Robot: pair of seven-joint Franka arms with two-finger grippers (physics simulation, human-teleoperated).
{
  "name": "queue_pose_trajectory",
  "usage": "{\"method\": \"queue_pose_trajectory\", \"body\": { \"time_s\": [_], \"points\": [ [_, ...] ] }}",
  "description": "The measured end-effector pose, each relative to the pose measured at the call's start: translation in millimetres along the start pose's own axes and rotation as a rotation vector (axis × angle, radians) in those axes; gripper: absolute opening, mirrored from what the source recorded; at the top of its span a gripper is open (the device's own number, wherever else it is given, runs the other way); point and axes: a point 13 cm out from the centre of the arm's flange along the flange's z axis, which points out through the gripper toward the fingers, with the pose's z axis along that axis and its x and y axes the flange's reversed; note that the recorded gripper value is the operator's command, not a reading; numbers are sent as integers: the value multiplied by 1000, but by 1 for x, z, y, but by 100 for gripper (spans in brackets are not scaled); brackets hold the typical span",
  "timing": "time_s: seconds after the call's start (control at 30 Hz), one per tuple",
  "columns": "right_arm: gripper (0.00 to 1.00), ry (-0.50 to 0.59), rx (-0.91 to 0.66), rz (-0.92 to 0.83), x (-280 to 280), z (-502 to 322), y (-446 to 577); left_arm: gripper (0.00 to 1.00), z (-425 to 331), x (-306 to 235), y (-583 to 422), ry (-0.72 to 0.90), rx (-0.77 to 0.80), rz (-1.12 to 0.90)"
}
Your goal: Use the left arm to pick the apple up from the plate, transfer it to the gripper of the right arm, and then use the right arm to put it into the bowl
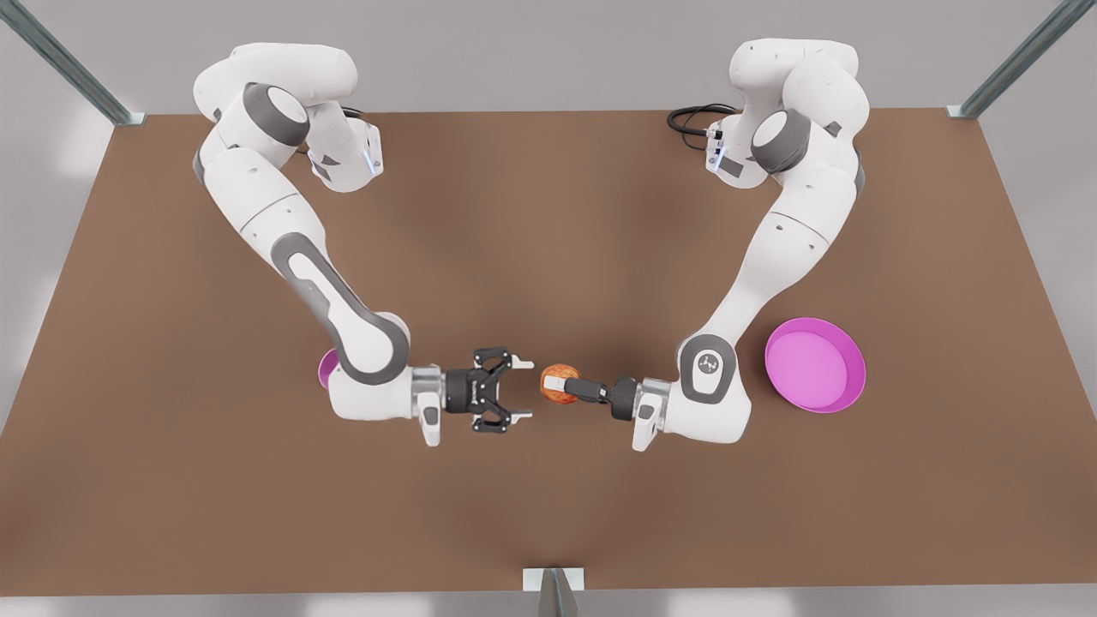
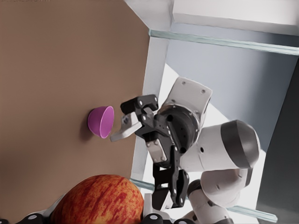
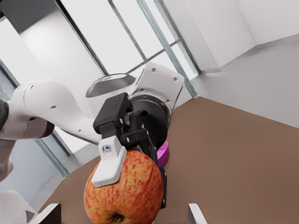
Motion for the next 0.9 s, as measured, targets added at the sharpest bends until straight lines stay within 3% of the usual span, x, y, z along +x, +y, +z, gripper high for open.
{"method": "queue_pose_trajectory", "body": {
  "time_s": [0.83,0.87,0.9],
  "points": [
    [100,-34,-2,-161,13,63,2,77,0,-3,1,-13,1,10],
    [98,-35,0,-164,13,62,2,77,0,-3,0,-13,1,11],
    [89,-35,2,-167,12,62,1,77,0,-3,0,-14,1,12]
  ]
}}
